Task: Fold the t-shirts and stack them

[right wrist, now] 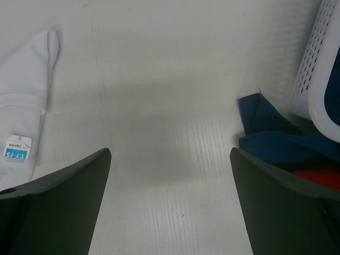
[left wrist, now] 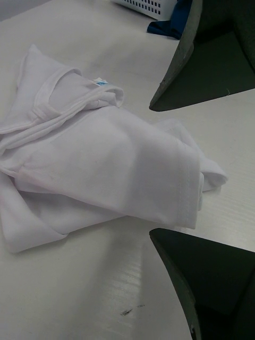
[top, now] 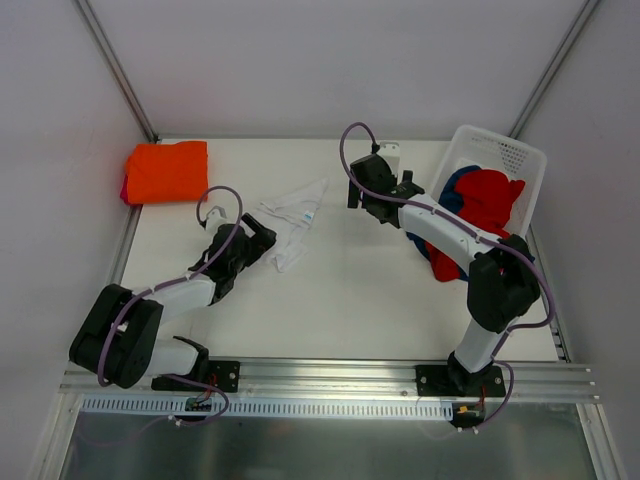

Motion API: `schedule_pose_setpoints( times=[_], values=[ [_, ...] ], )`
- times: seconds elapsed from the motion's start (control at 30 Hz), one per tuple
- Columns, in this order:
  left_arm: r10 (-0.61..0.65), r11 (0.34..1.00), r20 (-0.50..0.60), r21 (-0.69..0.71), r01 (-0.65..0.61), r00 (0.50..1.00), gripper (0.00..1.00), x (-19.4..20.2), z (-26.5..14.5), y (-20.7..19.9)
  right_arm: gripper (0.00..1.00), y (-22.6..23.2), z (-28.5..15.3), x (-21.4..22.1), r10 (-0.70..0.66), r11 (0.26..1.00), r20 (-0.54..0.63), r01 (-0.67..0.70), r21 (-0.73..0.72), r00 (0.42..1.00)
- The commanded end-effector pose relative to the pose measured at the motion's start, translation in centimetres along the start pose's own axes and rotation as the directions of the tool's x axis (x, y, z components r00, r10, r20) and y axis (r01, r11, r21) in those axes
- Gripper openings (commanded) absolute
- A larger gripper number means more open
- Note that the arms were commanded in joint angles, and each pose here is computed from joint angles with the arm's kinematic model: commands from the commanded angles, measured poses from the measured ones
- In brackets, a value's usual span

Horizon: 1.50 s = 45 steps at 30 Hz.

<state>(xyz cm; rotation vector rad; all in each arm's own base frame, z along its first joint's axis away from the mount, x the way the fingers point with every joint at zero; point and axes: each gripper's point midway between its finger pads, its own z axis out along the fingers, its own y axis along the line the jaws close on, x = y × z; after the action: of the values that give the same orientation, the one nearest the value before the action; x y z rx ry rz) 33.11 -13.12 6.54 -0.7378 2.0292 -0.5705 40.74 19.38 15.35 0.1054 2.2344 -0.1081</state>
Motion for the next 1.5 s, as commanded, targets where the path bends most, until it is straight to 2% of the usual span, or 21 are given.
schedule_pose_setpoints(
  times=[0.0,0.4,0.57,0.7,0.8,0.93,1.0,1.1,1.23,1.27,1.33,1.47],
  values=[
    [-0.003,1.000,0.018,-0.013,0.003,1.000,0.93,-0.5,0.4,-0.5,0.99,0.3,-0.1,-0.9,0.032,0.999,0.008,-0.032,-0.002,0.999],
    [-0.007,1.000,-0.004,-0.020,0.007,1.000,0.92,0.6,1.3,-0.3,0.99,0.3,0.2,-0.7,0.022,1.000,0.003,-0.022,0.010,1.000],
    [-0.010,1.000,0.012,-0.014,0.010,1.000,0.84,0.1,1.1,-0.6,1.00,0.4,0.4,-0.6,0.020,1.000,-0.004,-0.020,0.013,1.000],
    [-0.010,1.000,0.019,-0.019,0.010,1.000,0.72,-0.1,0.9,-0.6,0.99,0.4,0.7,-0.3,0.016,1.000,-0.012,-0.016,0.018,1.000],
    [-0.009,1.000,0.020,-0.021,0.009,1.000,0.56,-0.1,0.8,-0.5,0.99,0.4,0.8,-0.1,0.014,1.000,-0.019,-0.013,0.023,1.000],
    [-0.010,1.000,0.020,-0.023,0.010,1.000,0.45,-0.1,0.8,-0.5,0.99,0.4,0.9,0.1,0.009,1.000,-0.023,-0.008,0.026,1.000],
    [-0.009,1.000,0.019,-0.027,0.010,1.000,0.43,-0.1,0.8,-0.4,1.00,0.4,0.9,0.1,0.008,1.000,-0.025,-0.008,0.028,1.000],
    [-0.009,0.999,0.022,-0.031,0.009,1.000,0.34,-0.2,0.7,-0.4,0.99,0.3,0.9,0.1,0.009,0.999,-0.022,-0.009,0.030,1.000],
    [-0.006,0.999,0.019,-0.049,0.007,1.000,0.17,-0.3,0.8,-0.3,0.99,0.3,0.9,0.1,0.006,0.999,-0.025,-0.005,0.032,1.000],
    [-0.008,0.999,0.021,-0.048,0.009,1.000,0.08,-0.5,0.8,-0.5,1.00,0.3,0.9,0.2,0.006,0.999,-0.027,-0.005,0.033,1.000],
    [-0.003,0.998,0.014,-0.068,0.004,1.000,0.00,-0.5,0.8,-0.4,1.00,0.3,1.0,0.3,0.005,0.999,-0.029,-0.004,0.032,1.000],
    [0.006,0.997,0.013,-0.072,-0.005,1.000,0.00,-0.8,0.7,-0.8,0.99,0.1,0.9,0.3,0.004,0.999,-0.028,-0.003,0.035,1.000]
  ],
)
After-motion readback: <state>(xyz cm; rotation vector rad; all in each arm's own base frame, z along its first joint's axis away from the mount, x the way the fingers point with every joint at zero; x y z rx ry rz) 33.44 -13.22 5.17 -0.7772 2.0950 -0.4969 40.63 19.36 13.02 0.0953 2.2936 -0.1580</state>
